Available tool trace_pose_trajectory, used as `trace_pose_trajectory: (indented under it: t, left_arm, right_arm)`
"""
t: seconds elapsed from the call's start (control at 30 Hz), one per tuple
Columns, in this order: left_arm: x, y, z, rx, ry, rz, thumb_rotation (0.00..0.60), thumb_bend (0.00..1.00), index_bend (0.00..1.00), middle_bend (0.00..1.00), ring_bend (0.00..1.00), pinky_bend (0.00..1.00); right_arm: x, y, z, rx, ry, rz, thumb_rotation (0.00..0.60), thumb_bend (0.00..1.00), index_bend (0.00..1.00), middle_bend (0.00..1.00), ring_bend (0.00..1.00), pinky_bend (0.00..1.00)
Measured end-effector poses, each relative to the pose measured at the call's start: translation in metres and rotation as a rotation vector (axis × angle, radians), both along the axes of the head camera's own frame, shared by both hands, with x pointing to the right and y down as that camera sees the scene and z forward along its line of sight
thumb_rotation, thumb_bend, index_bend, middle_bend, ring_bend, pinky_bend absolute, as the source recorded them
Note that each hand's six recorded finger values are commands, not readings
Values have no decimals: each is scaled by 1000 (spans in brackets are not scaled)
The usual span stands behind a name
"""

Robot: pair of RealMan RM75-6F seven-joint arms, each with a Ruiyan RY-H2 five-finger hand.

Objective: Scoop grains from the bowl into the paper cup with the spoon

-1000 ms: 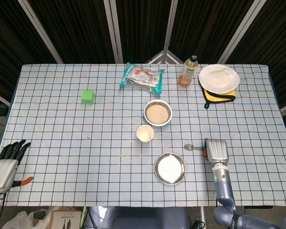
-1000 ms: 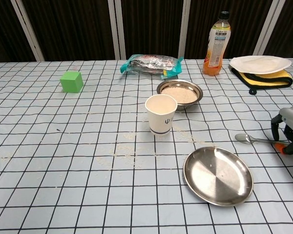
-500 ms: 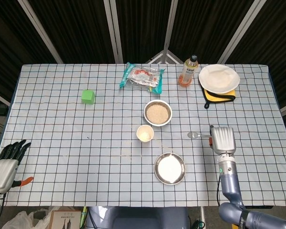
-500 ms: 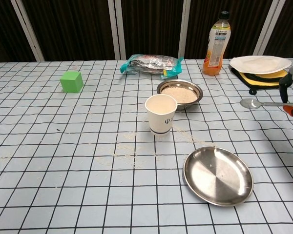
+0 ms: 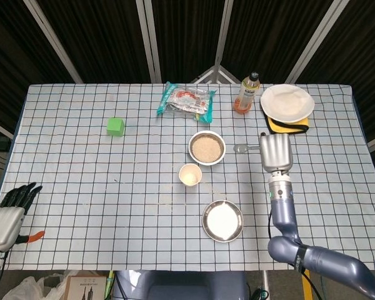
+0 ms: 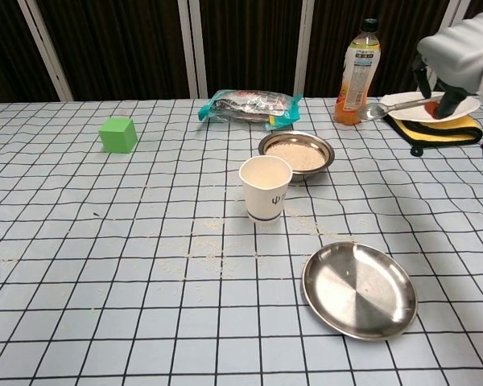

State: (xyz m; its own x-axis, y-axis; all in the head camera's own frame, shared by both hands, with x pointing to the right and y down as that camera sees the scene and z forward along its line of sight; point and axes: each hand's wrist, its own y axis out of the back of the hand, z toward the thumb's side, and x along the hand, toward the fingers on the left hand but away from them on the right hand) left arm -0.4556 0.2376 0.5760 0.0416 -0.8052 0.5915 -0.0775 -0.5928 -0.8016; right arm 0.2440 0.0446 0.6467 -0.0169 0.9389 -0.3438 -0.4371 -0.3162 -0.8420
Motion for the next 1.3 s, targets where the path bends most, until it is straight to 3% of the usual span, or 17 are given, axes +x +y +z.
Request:
trace_pose_trajectory:
  t: [0.3, 0.6, 1.0, 1.3]
  left_arm:
    - [4, -1, 1, -17, 22, 10, 600, 0, 0, 0, 0, 0]
    - [4, -1, 2, -32, 31, 1, 600, 0, 0, 0, 0, 0]
    - [5, -2, 2, -38, 37, -8, 600, 0, 0, 0, 0, 0]
    - [5, -2, 2, -45, 48, -11, 600, 0, 0, 0, 0, 0]
  right_arm:
    - [-37, -8, 37, 26, 185, -129, 600, 586, 647, 877, 978, 1000]
    - [-51, -10, 64, 64, 317, -199, 600, 595, 656, 877, 979, 1000]
    - [-84, -9, 75, 124, 358, -289, 600, 604, 662, 877, 979, 1000]
    - [-97, -7, 81, 179, 451, -397, 600, 606, 662, 877, 978, 1000]
